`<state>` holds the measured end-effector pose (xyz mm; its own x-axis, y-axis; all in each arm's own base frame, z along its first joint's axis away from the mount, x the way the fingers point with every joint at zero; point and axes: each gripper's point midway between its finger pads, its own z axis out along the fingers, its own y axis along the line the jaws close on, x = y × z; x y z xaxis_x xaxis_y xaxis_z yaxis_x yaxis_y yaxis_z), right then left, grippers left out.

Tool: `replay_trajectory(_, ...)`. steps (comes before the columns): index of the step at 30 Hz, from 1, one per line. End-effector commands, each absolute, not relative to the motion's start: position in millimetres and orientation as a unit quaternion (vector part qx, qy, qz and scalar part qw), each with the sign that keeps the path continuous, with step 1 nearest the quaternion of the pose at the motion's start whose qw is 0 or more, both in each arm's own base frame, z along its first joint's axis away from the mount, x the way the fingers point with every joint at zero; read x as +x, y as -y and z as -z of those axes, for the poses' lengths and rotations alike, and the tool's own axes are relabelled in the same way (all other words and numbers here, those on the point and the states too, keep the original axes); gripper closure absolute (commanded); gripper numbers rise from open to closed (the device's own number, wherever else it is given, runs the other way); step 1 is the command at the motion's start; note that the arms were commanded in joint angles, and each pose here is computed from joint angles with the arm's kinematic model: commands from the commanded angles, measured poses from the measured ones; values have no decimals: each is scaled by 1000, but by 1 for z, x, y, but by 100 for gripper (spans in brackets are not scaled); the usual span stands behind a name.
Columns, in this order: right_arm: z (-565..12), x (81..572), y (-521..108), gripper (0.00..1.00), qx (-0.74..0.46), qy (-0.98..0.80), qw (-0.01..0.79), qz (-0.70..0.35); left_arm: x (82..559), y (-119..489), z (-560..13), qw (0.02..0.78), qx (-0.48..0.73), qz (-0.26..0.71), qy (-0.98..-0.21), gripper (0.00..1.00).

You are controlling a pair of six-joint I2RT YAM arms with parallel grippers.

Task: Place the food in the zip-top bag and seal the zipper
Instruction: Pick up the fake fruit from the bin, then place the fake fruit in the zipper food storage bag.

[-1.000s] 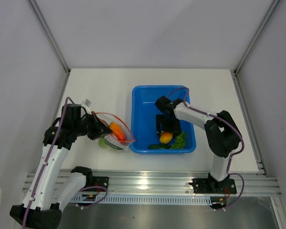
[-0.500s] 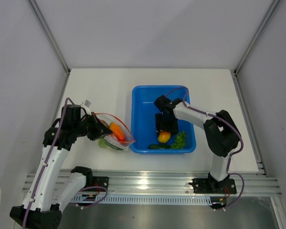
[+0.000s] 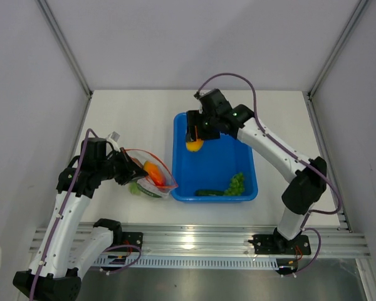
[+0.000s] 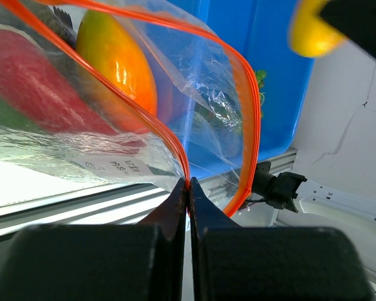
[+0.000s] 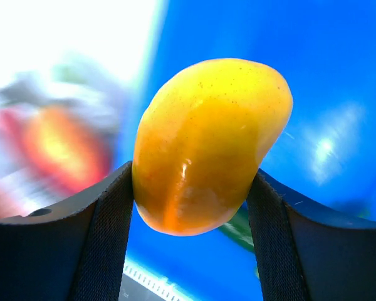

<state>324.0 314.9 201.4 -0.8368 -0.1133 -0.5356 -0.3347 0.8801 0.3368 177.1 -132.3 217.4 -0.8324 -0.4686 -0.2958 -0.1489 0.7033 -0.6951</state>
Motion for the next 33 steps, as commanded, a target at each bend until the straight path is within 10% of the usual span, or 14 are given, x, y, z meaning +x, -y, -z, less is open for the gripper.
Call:
replay_trajectory(1, -311, 304, -351, 100, -197, -855, 355, -323, 177, 136, -223, 237, -164, 357, -888, 99)
replay_trajectory(9, -377, 231, -407, 85, -342, -732, 332, -486, 177, 136, -226, 240, -165, 360, -886, 99)
replay_trajectory(28, -282, 170, -447, 72, -443, -745, 139, -479, 173, 135, -235, 247, -170, 361, -883, 99)
replay_trajectory(33, -268, 174, -449, 43, -443, -763, 149, -447, 173, 135, -236, 248, -171, 363, -882, 99)
